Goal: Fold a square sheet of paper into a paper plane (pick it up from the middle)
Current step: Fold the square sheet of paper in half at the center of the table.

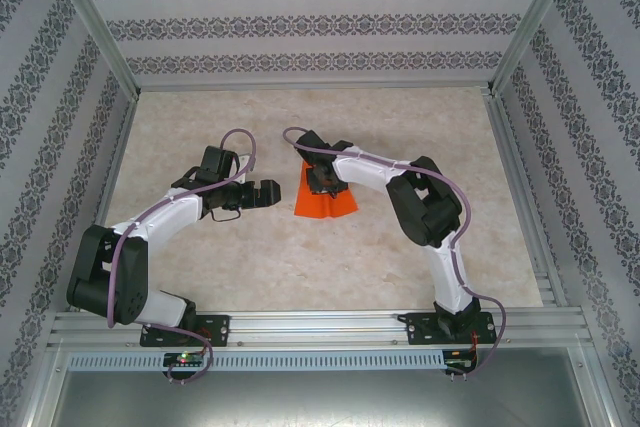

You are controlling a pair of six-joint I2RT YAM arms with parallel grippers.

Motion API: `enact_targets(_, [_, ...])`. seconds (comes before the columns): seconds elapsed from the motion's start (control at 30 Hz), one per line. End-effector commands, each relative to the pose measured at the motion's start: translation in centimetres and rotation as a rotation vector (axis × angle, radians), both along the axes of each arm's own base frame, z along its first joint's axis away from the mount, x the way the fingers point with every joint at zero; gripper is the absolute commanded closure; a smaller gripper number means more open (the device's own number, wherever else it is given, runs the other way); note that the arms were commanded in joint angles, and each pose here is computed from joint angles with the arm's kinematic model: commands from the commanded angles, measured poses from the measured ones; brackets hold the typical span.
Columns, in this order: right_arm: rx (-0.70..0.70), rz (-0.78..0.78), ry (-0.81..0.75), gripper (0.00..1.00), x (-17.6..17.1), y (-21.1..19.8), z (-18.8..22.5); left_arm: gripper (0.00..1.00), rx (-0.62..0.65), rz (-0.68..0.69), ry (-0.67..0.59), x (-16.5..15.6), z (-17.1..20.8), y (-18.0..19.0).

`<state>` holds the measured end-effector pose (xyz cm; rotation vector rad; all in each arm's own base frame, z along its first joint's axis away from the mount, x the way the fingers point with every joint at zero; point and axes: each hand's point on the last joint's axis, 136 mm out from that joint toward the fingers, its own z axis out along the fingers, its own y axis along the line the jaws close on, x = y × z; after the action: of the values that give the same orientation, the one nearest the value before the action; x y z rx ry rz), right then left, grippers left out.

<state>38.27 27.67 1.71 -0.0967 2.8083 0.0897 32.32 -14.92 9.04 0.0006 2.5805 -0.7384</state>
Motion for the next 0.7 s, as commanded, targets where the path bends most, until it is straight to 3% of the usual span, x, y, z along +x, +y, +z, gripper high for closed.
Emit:
enact_targets(0.0, [0.081,0.034,-0.034,0.74,-0.4,1.3,2.7,0.0,0.001,0.033,0.009,0.1,0.2,0.6])
enact_targets(0.2, [0.26,0.067,-0.095,0.78,-0.8,3.2,8.0,0.0,0.022,0.075,-0.04,-0.3,3.0,1.6])
enact_targets(0.47, [0.674,0.09,-0.1,0.8,-2.7,6.2,13.8,0.0,0.017,0.1,-0.127,-1.3,7.9,2.5])
enact_targets(0.57, [0.817,0.074,-0.079,0.8,-3.3,6.5,14.5,0.0,-0.028,0.094,-0.141,-1.3,8.8,2.0])
enact_targets(0.67, [0.862,0.031,-0.036,0.8,-3.6,5.2,12.5,0.0,-0.117,0.063,-0.12,-1.0,8.5,0.5])
